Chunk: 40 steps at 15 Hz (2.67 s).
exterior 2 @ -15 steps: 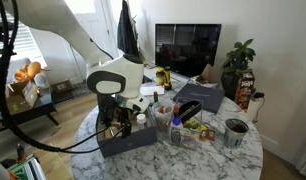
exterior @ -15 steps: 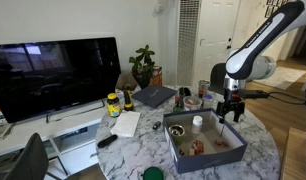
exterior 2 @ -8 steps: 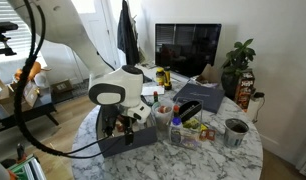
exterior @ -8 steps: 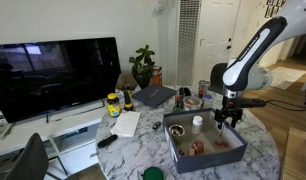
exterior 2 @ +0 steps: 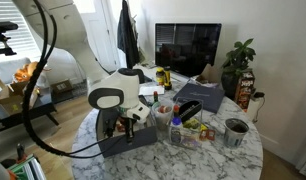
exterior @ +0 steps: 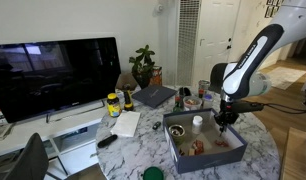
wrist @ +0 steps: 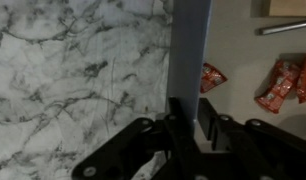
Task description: Move the box from the left to the right
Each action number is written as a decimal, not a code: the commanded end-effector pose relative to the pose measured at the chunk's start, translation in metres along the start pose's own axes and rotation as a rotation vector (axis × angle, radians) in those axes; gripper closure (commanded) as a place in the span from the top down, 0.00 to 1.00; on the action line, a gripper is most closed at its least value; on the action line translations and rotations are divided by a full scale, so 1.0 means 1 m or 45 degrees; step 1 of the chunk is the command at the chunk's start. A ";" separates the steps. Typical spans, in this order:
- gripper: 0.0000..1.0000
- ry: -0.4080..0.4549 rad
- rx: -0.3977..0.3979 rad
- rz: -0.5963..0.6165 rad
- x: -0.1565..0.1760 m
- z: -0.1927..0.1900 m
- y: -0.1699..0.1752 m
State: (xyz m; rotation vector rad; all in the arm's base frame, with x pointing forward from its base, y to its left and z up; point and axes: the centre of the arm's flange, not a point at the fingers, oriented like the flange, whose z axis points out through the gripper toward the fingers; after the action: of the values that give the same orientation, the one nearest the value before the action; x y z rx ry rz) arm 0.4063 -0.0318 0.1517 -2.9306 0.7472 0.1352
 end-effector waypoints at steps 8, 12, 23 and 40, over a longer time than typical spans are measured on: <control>0.00 -0.098 -0.217 -0.094 0.002 -0.004 0.029; 0.00 -0.189 -0.206 -0.076 0.001 -0.014 0.065; 0.00 -0.159 -0.154 0.147 0.024 -0.014 0.106; 0.00 0.042 -0.405 -0.242 0.067 -0.040 0.114</control>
State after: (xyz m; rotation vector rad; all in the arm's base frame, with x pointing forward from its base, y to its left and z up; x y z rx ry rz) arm 0.4124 -0.1682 0.1735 -3.2932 0.4856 0.2070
